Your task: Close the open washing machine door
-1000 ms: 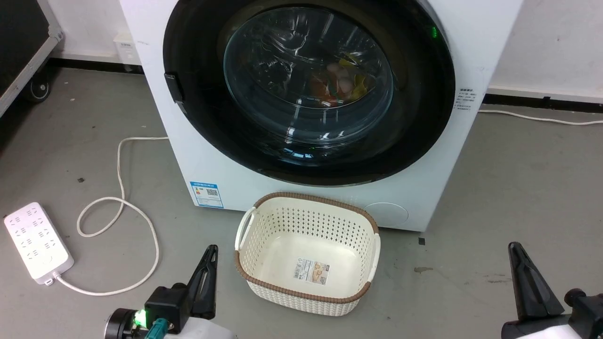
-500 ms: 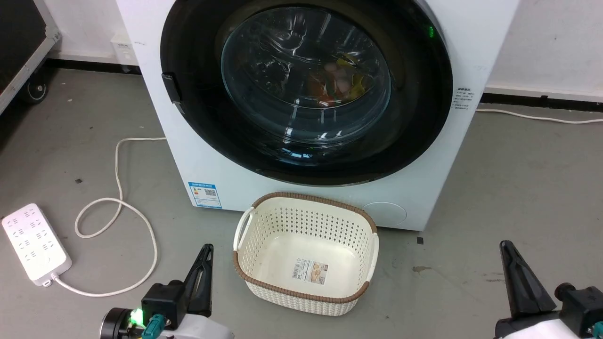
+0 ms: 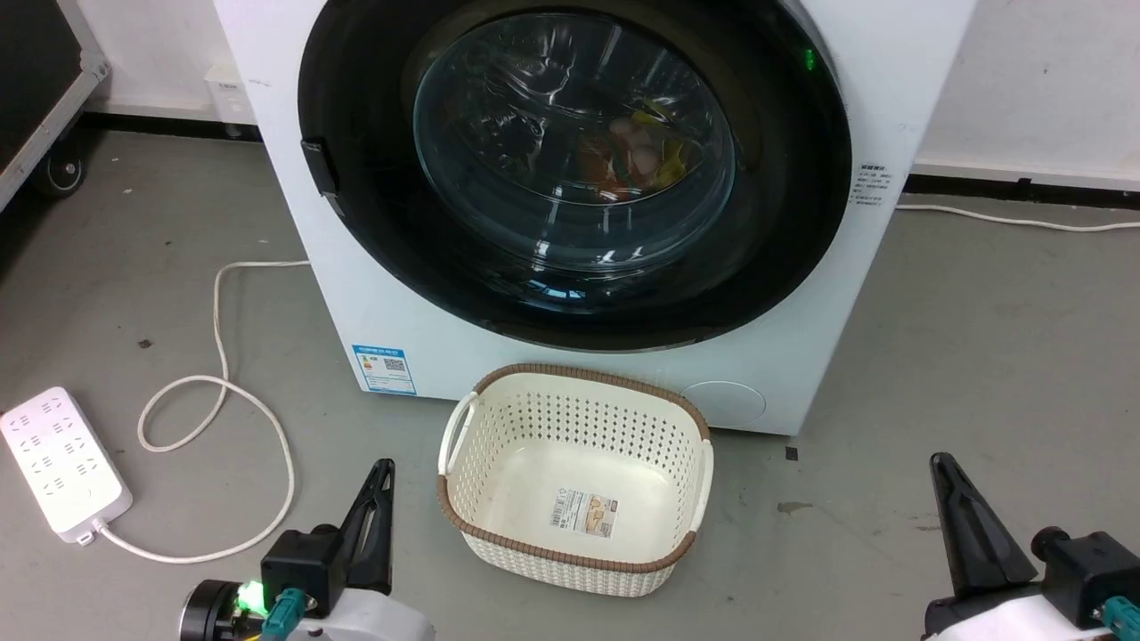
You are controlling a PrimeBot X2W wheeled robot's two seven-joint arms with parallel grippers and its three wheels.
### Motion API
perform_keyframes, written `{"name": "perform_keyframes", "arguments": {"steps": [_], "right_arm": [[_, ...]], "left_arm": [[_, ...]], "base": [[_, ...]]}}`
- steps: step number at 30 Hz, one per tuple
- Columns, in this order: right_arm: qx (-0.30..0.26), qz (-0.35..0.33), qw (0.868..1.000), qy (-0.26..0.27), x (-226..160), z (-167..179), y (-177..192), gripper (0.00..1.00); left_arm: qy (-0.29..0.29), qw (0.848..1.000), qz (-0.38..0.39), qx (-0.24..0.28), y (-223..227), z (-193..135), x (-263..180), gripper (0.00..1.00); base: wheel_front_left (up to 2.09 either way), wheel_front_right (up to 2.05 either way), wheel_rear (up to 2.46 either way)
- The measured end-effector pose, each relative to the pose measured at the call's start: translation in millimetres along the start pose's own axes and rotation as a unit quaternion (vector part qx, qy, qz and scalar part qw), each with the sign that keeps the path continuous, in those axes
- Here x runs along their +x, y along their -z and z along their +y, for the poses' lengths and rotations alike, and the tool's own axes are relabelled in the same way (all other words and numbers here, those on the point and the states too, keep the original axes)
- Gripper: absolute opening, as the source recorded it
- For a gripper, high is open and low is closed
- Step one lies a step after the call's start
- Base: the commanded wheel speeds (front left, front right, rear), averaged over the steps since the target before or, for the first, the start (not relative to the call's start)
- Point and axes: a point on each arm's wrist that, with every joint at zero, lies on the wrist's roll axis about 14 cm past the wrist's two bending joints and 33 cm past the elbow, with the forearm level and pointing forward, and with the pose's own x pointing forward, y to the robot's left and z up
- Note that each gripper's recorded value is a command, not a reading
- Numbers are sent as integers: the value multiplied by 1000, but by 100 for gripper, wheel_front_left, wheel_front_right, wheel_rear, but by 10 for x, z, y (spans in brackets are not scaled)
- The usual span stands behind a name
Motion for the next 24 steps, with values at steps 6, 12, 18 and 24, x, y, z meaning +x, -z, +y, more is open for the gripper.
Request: {"name": "perform_keyframes", "arguments": {"steps": [6, 12, 18, 24], "right_arm": [[-3, 5, 1000, -3, 15, 20, 7, 0], [-3, 12, 1000, -6, 18, 41, 30, 0], [-6, 17, 1000, -9, 21, 59, 46, 0], [-7, 22, 1000, -12, 39, 79, 50, 0]], "left_arm": [[-2, 1000, 3, 1, -4, 11, 8, 0], [-4, 1000, 6, 4, -10, 23, 17, 0], [-6, 1000, 8, 5, -13, 33, 23, 0], [-11, 1000, 11, 6, -17, 57, 32, 0]], "base": [[0, 0, 0], [0, 0, 0], [0, 0, 0], [0, 0, 0]]}}
